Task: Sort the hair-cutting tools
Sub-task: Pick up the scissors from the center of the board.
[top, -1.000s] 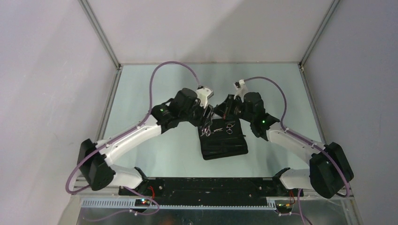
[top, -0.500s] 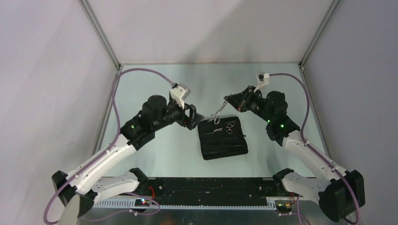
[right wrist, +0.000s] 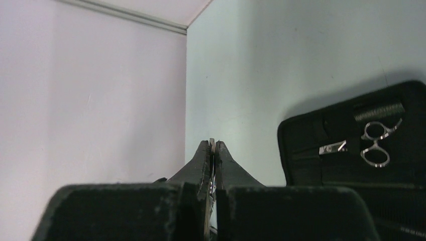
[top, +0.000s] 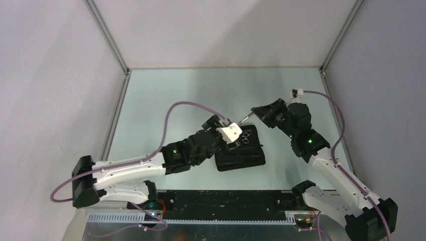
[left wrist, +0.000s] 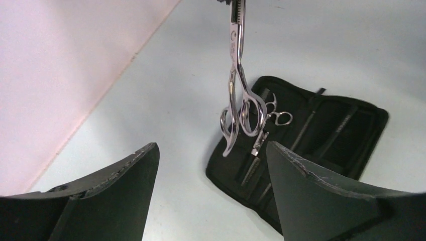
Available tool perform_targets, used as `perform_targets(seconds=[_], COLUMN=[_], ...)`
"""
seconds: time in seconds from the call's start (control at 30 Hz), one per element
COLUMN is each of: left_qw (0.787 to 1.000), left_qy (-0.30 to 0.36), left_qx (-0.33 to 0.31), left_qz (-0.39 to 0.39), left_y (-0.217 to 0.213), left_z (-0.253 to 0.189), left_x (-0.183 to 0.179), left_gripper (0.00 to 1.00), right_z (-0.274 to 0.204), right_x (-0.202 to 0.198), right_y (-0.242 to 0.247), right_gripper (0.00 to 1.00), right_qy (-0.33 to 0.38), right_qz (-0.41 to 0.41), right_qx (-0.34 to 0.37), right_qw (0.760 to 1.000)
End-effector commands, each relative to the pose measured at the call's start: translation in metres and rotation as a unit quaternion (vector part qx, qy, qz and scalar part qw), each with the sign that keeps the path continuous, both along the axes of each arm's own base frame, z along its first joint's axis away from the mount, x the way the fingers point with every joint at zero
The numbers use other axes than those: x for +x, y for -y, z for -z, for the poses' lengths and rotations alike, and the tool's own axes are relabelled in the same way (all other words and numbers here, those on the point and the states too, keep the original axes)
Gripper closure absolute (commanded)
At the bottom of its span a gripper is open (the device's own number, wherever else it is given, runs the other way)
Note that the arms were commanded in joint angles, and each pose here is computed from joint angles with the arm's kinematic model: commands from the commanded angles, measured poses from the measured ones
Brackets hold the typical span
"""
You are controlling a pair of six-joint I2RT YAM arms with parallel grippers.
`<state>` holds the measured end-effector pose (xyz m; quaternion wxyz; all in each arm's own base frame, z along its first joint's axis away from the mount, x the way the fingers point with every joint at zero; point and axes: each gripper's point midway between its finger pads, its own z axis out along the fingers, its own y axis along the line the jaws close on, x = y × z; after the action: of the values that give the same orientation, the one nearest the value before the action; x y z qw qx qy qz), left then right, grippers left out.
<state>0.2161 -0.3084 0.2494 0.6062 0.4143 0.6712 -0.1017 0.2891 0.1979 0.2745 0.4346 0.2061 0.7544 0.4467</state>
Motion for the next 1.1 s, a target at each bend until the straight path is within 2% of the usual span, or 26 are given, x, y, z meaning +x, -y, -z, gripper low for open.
perform_targets(seconds=[0.0,0.17,0.33,0.57,0.63,0.83,0.9,0.97,1.03,1.07], left_qw=[0.994,0.988,0.988,0.989,0.989,0.991,0.992,0.994,0.996,0.998], left_qy=[0.091,0.119,0.121,0.120,0.118,0.104,0.095,0.084,0.066,0.049], left_qx=[0.011,0.037,0.045,0.056,0.057,0.046,0.046,0.039,0.033,0.019], left_qz=[-0.059,-0.087,-0.079,-0.069,-0.071,-0.068,-0.062,-0.053,-0.044,-0.035], left_y=[0.000,0.008,0.020,0.033,0.033,0.033,0.032,0.033,0.032,0.035], left_z=[-0.024,-0.017,-0.009,-0.002,-0.002,-0.004,-0.004,-0.006,-0.005,-0.006], left_x=[0.018,0.027,0.026,0.026,0.026,0.023,0.020,0.017,0.014,0.011], left_gripper=[0.16,0.21,0.26,0.40,0.47,0.79,0.89,0.98,1.00,1.00], right_z=[-0.012,-0.013,-0.015,-0.015,-0.016,-0.016,-0.016,-0.018,-0.021,-0.021], right_x=[-0.004,-0.010,-0.015,-0.017,-0.017,-0.018,-0.018,-0.016,-0.014,-0.012], right_y=[0.010,0.012,0.013,0.011,0.012,0.013,0.011,0.009,0.012,0.016], right_gripper=[1.00,1.00,1.00,1.00,1.00,1.00,0.96,0.84,0.66,0.62], right_qy=[-0.038,-0.060,-0.070,-0.082,-0.081,-0.082,-0.079,-0.069,-0.050,-0.038], right_qz=[0.046,0.053,0.057,0.055,0.057,0.060,0.052,0.045,0.042,0.044], right_qx=[0.053,0.079,0.094,0.107,0.109,0.109,0.107,0.101,0.087,0.070], right_qw=[0.997,0.994,0.991,0.989,0.989,0.989,0.990,0.991,0.994,0.996])
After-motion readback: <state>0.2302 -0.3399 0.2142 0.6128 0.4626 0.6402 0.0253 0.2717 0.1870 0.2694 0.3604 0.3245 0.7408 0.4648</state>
